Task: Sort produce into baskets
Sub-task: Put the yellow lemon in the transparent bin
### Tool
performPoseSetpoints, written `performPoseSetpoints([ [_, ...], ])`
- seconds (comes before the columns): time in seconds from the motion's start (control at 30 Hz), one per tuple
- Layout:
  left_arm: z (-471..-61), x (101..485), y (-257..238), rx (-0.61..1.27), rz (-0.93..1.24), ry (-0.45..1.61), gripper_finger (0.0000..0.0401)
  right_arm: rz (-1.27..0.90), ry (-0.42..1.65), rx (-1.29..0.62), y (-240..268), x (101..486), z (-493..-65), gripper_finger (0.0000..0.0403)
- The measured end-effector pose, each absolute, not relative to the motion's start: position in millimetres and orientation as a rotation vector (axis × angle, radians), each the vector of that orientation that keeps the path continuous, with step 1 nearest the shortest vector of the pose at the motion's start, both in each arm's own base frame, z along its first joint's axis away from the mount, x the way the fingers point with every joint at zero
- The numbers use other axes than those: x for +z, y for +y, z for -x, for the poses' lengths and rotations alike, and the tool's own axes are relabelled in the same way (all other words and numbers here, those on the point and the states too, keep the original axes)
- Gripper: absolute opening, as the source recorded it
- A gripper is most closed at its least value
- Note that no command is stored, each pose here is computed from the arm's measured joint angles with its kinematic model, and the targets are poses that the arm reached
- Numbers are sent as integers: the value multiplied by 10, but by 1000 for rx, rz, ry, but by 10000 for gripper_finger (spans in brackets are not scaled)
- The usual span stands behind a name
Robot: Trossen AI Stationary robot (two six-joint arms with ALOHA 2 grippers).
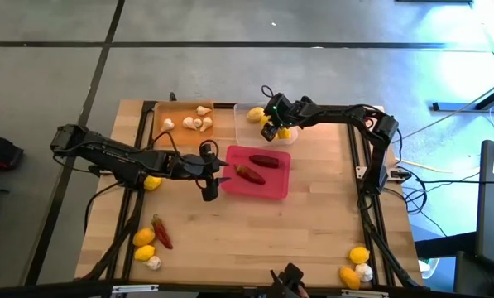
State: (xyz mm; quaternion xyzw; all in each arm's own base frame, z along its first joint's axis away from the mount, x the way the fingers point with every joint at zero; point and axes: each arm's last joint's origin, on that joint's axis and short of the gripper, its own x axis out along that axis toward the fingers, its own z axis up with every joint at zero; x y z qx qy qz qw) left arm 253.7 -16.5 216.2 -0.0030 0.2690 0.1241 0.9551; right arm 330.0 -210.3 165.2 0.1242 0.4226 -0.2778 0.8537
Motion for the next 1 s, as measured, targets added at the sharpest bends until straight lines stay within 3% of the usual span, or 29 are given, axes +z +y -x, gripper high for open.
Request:
performPoseSetpoints([
  [0.2, -2537, 2162, -165, 252, 6, 546, 227, -258, 883, -584, -2088, 1706, -3287, 261],
  [0.37, -2492, 2157, -188, 247, 3, 599, 227, -246, 851, -530, -1908, 1991, -3263, 247],
  [0.73, -2128, 2373, -204, 273, 81, 734, 227, -154, 784, -255, -1005, 2724, -3167, 241],
  [1.0, -2112, 2443, -176, 244, 2, 694, 227, -61, 745, 8, -226, 2860, -3244, 241],
])
